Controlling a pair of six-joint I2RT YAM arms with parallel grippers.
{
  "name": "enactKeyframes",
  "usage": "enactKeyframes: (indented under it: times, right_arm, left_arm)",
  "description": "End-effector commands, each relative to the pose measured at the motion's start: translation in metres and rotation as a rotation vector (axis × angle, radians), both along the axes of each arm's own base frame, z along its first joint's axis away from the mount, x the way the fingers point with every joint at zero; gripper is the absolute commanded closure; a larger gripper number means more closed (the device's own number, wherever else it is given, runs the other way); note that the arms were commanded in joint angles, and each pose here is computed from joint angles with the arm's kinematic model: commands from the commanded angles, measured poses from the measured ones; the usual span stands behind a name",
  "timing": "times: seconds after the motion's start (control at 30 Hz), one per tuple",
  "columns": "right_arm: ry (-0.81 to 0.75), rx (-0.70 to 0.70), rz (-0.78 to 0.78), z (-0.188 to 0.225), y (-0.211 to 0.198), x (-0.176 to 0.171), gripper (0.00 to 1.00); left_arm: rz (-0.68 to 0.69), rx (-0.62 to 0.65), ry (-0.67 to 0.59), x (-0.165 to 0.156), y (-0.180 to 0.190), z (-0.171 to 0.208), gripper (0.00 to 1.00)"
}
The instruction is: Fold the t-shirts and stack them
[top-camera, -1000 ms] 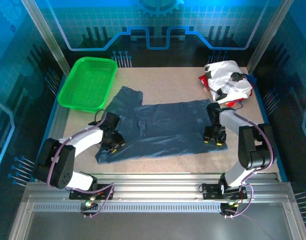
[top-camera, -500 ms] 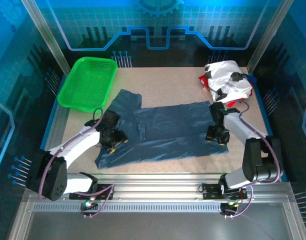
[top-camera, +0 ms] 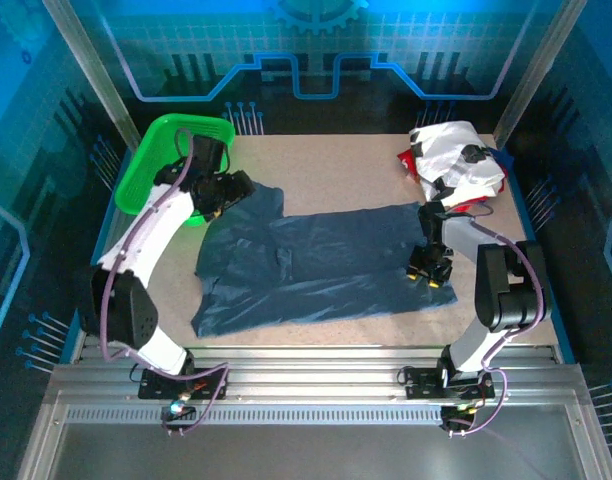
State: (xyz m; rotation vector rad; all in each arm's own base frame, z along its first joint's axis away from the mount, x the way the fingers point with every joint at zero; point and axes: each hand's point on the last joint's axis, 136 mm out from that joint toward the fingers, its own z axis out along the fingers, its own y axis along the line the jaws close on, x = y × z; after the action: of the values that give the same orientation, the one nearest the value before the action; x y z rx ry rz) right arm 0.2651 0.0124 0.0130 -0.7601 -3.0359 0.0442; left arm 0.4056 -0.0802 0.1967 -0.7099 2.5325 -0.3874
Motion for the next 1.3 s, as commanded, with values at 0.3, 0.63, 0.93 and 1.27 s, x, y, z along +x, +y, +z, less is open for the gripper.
enactKeyframes:
  times: [0.3,0.63,0.93,1.27]
  right_arm:
    - [0.118,-0.077,-0.096,-0.003,-0.047,-0.059,0.42]
    - [-0.161,0.069,0.003,0.054,-0.015,-0.003,0.19]
    - [-0.521,0.232,0.183,0.148,0.022,0.049,0.0]
    - [-0.58,0.294,0.244,0.178,0.033,0.07,0.0]
  left_arm:
    - [-0.108,0.116,0.082,0.042,0.0,-0.032,0.15]
    - [-0.167,0.134,0.138,0.088,-0.011,-0.072,0.18]
    - [-0.184,0.218,0.183,0.127,-0.008,-0.11,0.27]
    - [-0.152,0.261,0.176,0.162,0.0,-0.136,0.35]
